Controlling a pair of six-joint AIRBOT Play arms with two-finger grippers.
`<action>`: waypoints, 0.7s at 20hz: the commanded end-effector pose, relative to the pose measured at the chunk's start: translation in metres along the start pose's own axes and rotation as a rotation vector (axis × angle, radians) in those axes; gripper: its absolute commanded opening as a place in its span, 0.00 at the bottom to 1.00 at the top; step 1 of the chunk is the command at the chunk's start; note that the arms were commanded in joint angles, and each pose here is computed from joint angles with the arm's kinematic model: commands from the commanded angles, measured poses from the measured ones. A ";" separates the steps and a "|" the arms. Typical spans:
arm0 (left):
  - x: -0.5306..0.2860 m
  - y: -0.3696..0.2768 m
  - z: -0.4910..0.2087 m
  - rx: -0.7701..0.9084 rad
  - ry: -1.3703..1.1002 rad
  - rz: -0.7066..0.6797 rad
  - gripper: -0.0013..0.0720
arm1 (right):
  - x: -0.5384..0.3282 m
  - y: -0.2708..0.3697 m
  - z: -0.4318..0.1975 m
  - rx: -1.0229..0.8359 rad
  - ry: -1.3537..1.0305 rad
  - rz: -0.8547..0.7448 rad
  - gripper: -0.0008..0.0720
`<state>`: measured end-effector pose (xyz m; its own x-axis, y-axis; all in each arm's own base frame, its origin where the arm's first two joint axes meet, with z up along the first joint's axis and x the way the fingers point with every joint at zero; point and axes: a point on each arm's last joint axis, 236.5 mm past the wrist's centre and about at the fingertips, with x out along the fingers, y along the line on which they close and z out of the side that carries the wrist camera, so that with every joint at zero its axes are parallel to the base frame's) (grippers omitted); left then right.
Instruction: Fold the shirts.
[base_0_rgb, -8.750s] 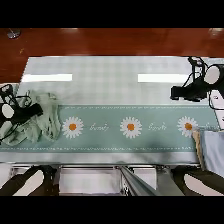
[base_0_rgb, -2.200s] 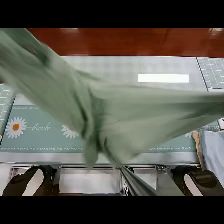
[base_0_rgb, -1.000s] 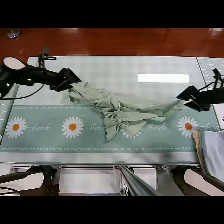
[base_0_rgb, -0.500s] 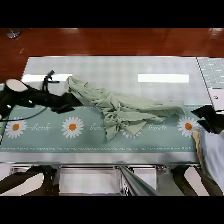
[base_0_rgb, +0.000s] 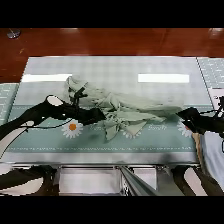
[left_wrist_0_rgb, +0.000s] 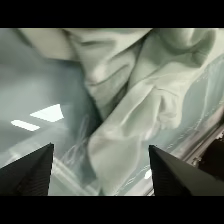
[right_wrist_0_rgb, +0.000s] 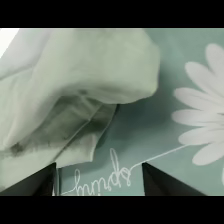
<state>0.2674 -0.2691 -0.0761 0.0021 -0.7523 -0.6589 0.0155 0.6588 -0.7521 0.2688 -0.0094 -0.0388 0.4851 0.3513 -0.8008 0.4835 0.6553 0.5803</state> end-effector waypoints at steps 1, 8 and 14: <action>0.025 -0.025 -0.005 0.022 0.007 -0.095 0.96 | 0.006 0.011 -0.009 -0.029 0.024 0.013 0.87; 0.037 -0.064 -0.020 0.085 0.072 -0.230 0.06 | 0.007 0.012 -0.009 -0.022 0.022 0.014 0.87; -0.003 -0.089 0.026 0.133 -0.024 -0.301 0.06 | 0.007 0.010 0.000 -0.022 -0.013 0.003 0.87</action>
<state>0.2744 -0.3319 -0.0259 -0.0342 -0.8985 -0.4377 0.1208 0.4310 -0.8942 0.2729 0.0043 -0.0384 0.4805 0.3665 -0.7967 0.4613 0.6670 0.5850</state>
